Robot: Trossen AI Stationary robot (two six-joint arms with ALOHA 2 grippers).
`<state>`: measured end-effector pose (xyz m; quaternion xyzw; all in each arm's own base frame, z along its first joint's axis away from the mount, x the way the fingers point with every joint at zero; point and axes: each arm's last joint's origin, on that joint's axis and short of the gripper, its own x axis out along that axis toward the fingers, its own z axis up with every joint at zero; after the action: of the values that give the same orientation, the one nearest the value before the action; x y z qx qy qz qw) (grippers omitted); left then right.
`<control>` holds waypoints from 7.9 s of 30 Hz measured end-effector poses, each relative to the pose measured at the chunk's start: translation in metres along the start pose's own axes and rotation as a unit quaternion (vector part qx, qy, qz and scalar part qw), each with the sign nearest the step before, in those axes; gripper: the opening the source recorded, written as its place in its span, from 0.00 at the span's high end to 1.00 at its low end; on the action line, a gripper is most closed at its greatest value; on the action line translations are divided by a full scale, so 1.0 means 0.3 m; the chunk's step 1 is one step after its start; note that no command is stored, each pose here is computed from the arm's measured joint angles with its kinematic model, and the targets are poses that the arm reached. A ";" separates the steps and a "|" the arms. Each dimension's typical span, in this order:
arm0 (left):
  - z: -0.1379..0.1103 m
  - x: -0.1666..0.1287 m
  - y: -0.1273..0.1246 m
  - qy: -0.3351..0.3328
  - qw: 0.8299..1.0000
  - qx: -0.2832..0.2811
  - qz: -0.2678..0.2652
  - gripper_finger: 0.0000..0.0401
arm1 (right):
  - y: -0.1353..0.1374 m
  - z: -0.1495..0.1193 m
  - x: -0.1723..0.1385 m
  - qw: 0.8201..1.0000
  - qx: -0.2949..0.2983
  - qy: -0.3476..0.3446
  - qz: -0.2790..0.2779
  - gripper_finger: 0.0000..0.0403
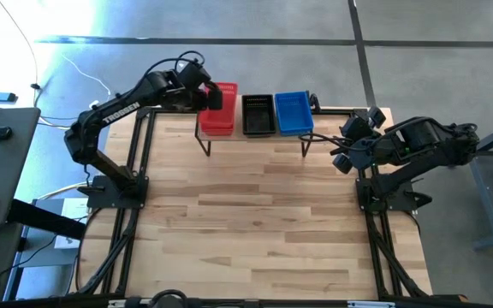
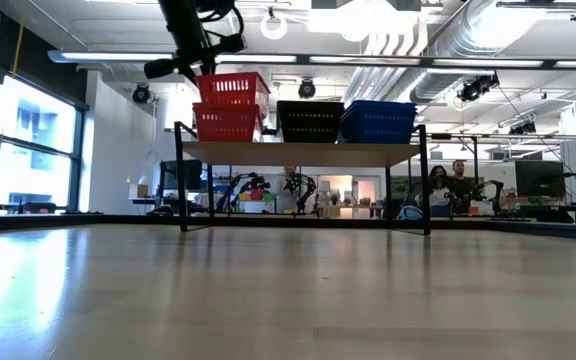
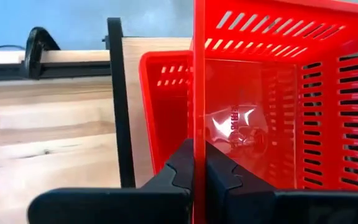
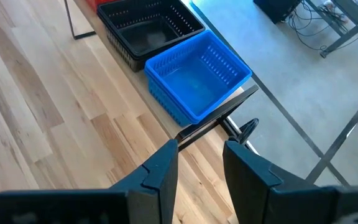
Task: Stack baskets on shelf by color
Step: Stack the red bin on top of the stacked red bins on the shelf, then return to Home Position
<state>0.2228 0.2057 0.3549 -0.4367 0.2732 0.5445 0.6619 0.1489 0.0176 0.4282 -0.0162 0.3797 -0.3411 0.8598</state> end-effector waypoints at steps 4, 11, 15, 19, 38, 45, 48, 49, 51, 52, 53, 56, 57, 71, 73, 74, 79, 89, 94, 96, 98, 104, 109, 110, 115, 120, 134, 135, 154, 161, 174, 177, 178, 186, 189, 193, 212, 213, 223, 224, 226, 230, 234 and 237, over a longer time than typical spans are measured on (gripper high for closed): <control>-0.007 0.003 0.007 -0.002 0.999 -0.020 0.025 1.00 | 0.000 0.000 0.000 1.000 0.000 0.000 0.000 0.72; -0.019 0.000 0.000 -0.009 0.999 -0.025 0.034 1.00 | 0.000 0.000 0.000 1.000 -0.005 0.000 0.000 0.72; -0.020 -0.001 -0.001 -0.014 0.999 -0.025 0.038 1.00 | 0.000 0.000 0.000 1.000 -0.005 0.000 0.001 0.72; -0.019 -0.001 -0.001 -0.018 0.998 -0.035 0.040 1.00 | 0.000 0.000 0.000 1.000 -0.005 0.001 0.001 0.72; -0.013 -0.006 0.006 -0.020 0.999 0.010 0.041 0.75 | 0.000 0.000 0.000 1.000 0.001 0.002 0.002 0.72; -0.013 -0.069 0.021 -0.008 0.997 0.079 -0.009 0.73 | 0.001 -0.001 0.000 1.000 0.024 0.002 0.003 0.72; -0.028 -0.114 0.022 -0.006 0.992 0.119 -0.040 0.73 | 0.001 -0.001 0.000 0.999 0.040 0.003 0.004 0.72; -0.034 -0.128 0.022 -0.005 0.989 0.136 -0.050 0.73 | 0.001 0.000 0.000 0.999 0.045 0.003 0.004 0.72; -0.048 -0.159 0.022 -0.004 0.982 0.173 -0.072 0.73 | 0.002 0.001 0.000 0.998 0.058 0.001 0.005 0.72; -0.056 -0.175 0.021 -0.006 0.978 0.191 -0.081 0.73 | 0.003 0.003 0.000 0.998 0.067 -0.001 0.006 0.72; -0.064 -0.191 0.021 -0.009 0.974 0.208 -0.089 0.73 | 0.004 0.004 0.000 0.997 0.075 -0.002 0.007 0.72; -0.104 -0.225 0.027 -0.014 0.963 0.247 -0.106 0.73 | 0.006 0.008 0.000 0.994 0.104 -0.007 0.011 0.72; -0.123 -0.229 0.033 -0.012 0.960 0.258 -0.109 0.73 | 0.007 0.009 0.000 0.993 0.115 -0.008 0.012 0.72; -0.370 -0.164 0.190 -0.027 0.898 0.296 -0.324 0.78 | 0.033 0.063 -0.006 0.970 0.226 -0.067 0.055 0.72; -0.398 -0.155 0.220 -0.033 0.885 0.305 -0.351 0.79 | 0.037 0.073 -0.008 0.969 0.226 -0.078 0.062 0.72; -0.411 -0.151 0.235 -0.037 0.880 0.305 -0.362 0.79 | 0.039 0.078 -0.009 0.968 0.229 -0.084 0.064 0.72; -0.468 -0.130 0.300 -0.055 0.855 0.304 -0.416 0.81 | 0.044 0.104 -0.016 0.963 0.232 -0.120 0.068 0.72; -0.558 -0.075 0.414 -0.075 0.834 0.296 -0.459 0.93 | 0.026 0.123 -0.018 0.965 0.208 -0.158 0.027 0.72; -0.584 -0.044 0.439 -0.132 0.808 0.295 -0.493 0.99 | -0.031 0.114 -0.030 0.970 0.186 -0.155 0.038 0.72; -0.595 -0.030 0.444 -0.154 0.789 0.294 -0.516 0.99 | -0.064 0.106 -0.042 0.970 0.179 -0.161 0.032 0.72; -0.605 -0.017 0.448 -0.174 0.765 0.296 -0.545 0.99 | -0.103 0.093 -0.061 0.968 0.181 -0.170 0.028 0.72; -0.650 0.057 0.468 -0.195 0.733 0.292 -0.582 1.00 | -0.217 0.024 -0.136 0.959 0.197 -0.200 0.028 0.72; -0.686 0.117 0.493 -0.192 0.734 0.276 -0.590 1.00 | -0.257 -0.071 -0.129 0.955 0.215 -0.204 0.012 0.72; -0.692 0.126 0.497 -0.190 0.734 0.273 -0.592 1.00 | -0.254 -0.098 -0.113 0.954 0.219 -0.203 0.011 0.72; -0.707 0.151 0.509 -0.181 0.740 0.262 -0.592 1.00 | -0.215 -0.227 -0.010 0.949 0.239 -0.204 0.016 0.72; -0.702 0.149 0.509 -0.199 0.738 0.269 -0.586 1.00 | -0.177 -0.325 0.072 0.944 0.243 -0.220 0.043 0.72; -0.680 0.163 0.519 -0.240 0.762 0.263 -0.541 1.00 | -0.066 -0.530 0.251 0.907 0.234 -0.276 0.217 0.72; -0.681 0.166 0.520 -0.240 0.763 0.267 -0.538 1.00 | -0.059 -0.540 0.260 0.903 0.228 -0.282 0.230 0.72; -0.691 0.205 0.535 -0.183 0.840 0.170 -0.481 1.00 | 0.064 -0.697 0.424 0.882 0.168 -0.256 0.359 0.72; -0.698 0.202 0.530 -0.205 0.826 0.220 -0.477 1.00 | 0.102 -0.730 0.471 0.875 0.166 -0.239 0.388 0.72; -0.687 0.168 0.518 -0.245 0.776 0.257 -0.521 1.00 | 0.107 -0.731 0.478 0.867 0.203 -0.228 0.394 0.72; -0.688 0.152 0.517 -0.243 0.755 0.267 -0.548 1.00 | 0.107 -0.731 0.479 0.868 0.202 -0.228 0.393 0.72; -0.689 0.150 0.517 -0.236 0.751 0.267 -0.556 1.00 | 0.107 -0.731 0.479 0.869 0.197 -0.230 0.392 0.72; -0.697 0.117 0.521 -0.213 0.722 0.253 -0.608 1.00 | 0.108 -0.731 0.479 0.869 0.194 -0.231 0.392 0.72; -0.694 0.095 0.524 -0.232 0.704 0.249 -0.623 1.00 | 0.108 -0.731 0.479 0.869 0.194 -0.231 0.392 0.72; -0.692 0.070 0.534 -0.250 0.688 0.240 -0.638 1.00 | 0.108 -0.731 0.479 0.869 0.194 -0.231 0.392 0.72; -0.680 0.023 0.578 -0.362 0.677 0.208 -0.606 1.00 | 0.108 -0.732 0.479 0.869 0.193 -0.230 0.392 0.72; -0.678 0.030 0.579 -0.369 0.690 0.200 -0.590 1.00 | 0.108 -0.731 0.479 0.869 0.193 -0.231 0.392 0.72; -0.668 0.074 0.589 -0.411 0.766 0.170 -0.465 1.00 | 0.108 -0.732 0.479 0.869 0.193 -0.230 0.392 0.72; -0.672 0.078 0.588 -0.405 0.766 0.183 -0.465 1.00 | 0.108 -0.732 0.479 0.869 0.193 -0.230 0.392 0.72; -0.677 0.082 0.587 -0.393 0.761 0.202 -0.475 1.00 | 0.108 -0.732 0.479 0.869 0.193 -0.230 0.392 0.72; -0.684 0.087 0.585 -0.382 0.756 0.226 -0.481 1.00 | 0.108 -0.732 0.479 0.869 0.193 -0.230 0.392 0.72; -0.682 0.088 0.586 -0.384 0.761 0.221 -0.475 1.00 | 0.108 -0.732 0.479 0.869 0.193 -0.230 0.392 0.72; -0.683 0.088 0.586 -0.382 0.760 0.222 -0.477 1.00 | 0.108 -0.732 0.479 0.869 0.193 -0.230 0.392 0.72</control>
<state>0.0844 0.0435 0.1874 -0.1070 -0.1330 0.2040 0.9640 0.0905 0.0071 0.1706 0.2225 0.0725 -0.0287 0.9718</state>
